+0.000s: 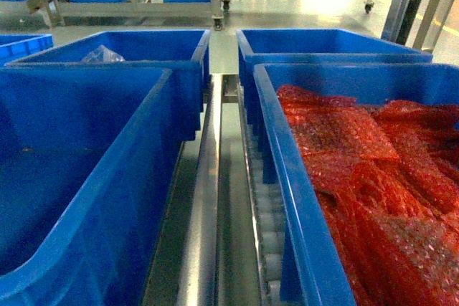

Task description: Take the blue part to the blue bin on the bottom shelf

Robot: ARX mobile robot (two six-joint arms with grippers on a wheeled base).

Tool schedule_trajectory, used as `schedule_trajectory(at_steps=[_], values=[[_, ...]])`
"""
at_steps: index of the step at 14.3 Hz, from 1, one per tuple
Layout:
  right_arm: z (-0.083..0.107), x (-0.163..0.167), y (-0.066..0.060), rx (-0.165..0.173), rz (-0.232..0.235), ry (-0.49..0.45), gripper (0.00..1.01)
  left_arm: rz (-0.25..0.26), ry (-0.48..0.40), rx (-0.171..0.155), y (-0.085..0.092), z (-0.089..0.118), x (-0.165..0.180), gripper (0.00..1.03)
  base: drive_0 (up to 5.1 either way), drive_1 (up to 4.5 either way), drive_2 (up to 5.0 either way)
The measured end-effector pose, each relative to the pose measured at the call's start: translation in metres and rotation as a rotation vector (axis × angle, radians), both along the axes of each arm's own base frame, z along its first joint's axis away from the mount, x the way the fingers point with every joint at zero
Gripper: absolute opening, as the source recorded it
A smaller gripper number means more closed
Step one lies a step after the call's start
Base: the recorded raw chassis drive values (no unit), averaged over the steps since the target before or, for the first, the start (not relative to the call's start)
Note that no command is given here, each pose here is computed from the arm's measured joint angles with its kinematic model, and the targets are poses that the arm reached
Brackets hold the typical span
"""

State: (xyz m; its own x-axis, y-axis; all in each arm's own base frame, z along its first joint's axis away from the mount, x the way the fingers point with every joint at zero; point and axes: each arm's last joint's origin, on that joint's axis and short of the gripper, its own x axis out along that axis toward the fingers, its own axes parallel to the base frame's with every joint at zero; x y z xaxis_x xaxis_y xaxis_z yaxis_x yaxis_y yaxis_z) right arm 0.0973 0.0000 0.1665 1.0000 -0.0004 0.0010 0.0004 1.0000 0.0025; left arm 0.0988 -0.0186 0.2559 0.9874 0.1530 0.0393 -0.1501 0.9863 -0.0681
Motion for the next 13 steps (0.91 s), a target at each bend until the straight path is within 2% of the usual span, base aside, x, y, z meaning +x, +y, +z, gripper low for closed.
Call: schedule_trajectory(at_steps=[2,13], values=[[0.0001,0.0000,0.0000,0.000,0.000,-0.002,0.98,0.000,-0.004,-0.001,0.0001,0.0004,-0.0003,0.43,-0.1,3.89,-4.2],[0.0001,0.0000,0.0000,0.000,0.000,-0.001,0.98,0.000,-0.005,-0.002,0.0001,0.0005,-0.0004,0.43,0.0,0.00,0.0]])
